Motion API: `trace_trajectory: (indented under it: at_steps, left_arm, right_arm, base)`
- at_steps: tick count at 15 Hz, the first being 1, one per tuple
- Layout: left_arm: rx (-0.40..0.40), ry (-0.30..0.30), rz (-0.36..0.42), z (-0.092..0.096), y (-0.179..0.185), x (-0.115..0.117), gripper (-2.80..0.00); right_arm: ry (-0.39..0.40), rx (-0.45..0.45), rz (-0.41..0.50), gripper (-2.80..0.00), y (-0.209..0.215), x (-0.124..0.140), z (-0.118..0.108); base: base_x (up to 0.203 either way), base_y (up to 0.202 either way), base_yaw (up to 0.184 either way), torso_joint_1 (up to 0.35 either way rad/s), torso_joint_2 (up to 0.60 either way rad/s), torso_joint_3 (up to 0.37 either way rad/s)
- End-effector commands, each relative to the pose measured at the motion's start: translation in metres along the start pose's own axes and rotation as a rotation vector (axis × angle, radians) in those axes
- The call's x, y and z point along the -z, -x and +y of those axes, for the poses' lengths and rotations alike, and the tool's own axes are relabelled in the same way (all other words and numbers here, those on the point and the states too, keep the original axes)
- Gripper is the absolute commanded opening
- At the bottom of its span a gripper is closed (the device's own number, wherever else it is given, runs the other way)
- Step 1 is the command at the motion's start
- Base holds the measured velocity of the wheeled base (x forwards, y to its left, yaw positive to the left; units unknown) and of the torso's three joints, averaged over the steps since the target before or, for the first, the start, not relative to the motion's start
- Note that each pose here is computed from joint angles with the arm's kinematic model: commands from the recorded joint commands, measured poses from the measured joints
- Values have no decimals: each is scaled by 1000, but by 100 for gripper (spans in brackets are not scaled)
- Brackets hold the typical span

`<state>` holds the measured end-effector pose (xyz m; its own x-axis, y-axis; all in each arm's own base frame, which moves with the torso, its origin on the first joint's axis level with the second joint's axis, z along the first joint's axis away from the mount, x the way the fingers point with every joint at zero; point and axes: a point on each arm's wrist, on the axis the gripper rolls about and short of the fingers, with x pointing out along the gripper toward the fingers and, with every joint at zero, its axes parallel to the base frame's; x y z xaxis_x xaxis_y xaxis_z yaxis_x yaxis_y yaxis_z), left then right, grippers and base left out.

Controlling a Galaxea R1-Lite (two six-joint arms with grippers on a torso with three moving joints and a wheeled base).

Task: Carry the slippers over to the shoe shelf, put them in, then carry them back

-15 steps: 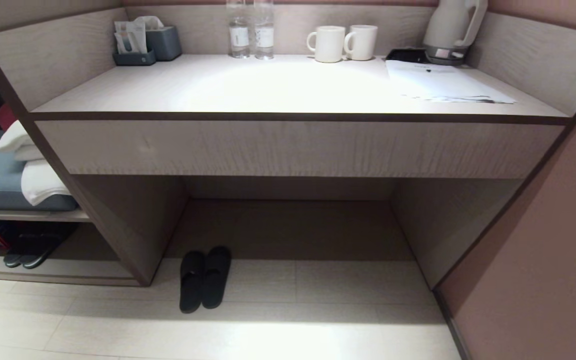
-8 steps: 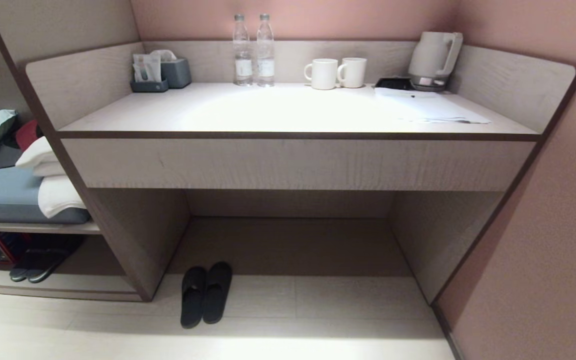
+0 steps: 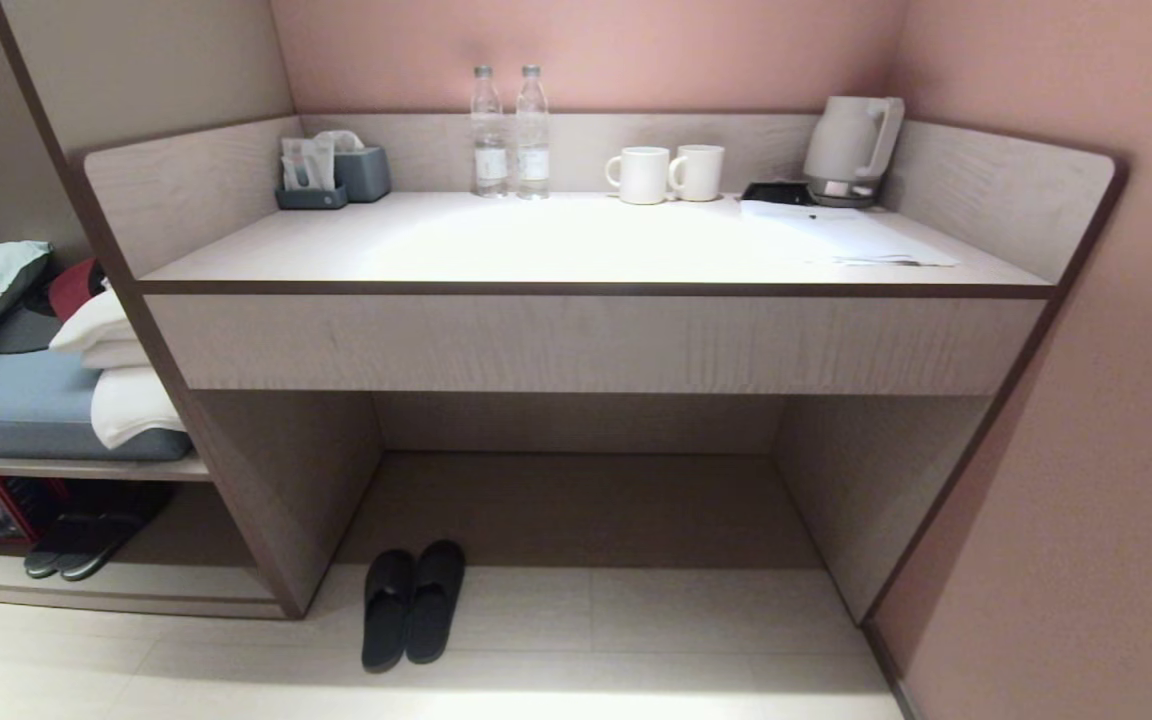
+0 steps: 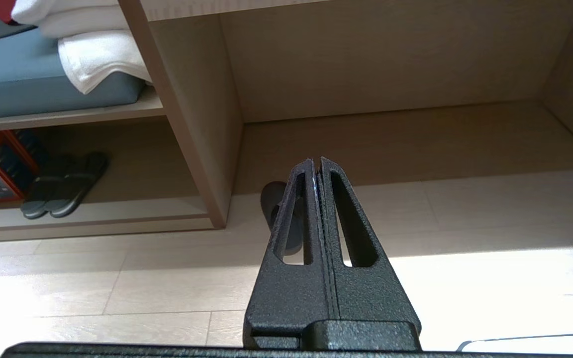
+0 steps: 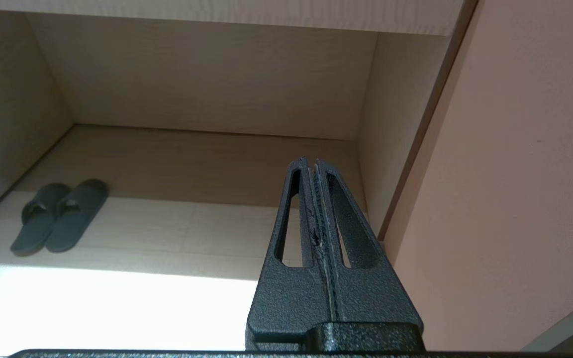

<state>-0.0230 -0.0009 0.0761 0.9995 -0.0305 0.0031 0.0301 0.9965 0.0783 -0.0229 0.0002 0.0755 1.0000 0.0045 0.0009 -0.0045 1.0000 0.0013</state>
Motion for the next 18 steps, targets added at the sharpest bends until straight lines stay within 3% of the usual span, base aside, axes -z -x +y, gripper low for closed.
trace_trajectory:
  at_steps: [1, 18]
  left_arm:
    - [-4, 3, 0, 0, 0, 0, -280]
    - [-4, 5, 0, 0, 0, 0, -280]
  right_arm:
    - [0, -2, -1, -280, 0, 0, 0]
    - [0, 1, -1, -280, 0, 0, 0]
  base:
    - [0, 0, 0, 0, 0, 0]
    - [0, 0, 0, 0, 0, 0]
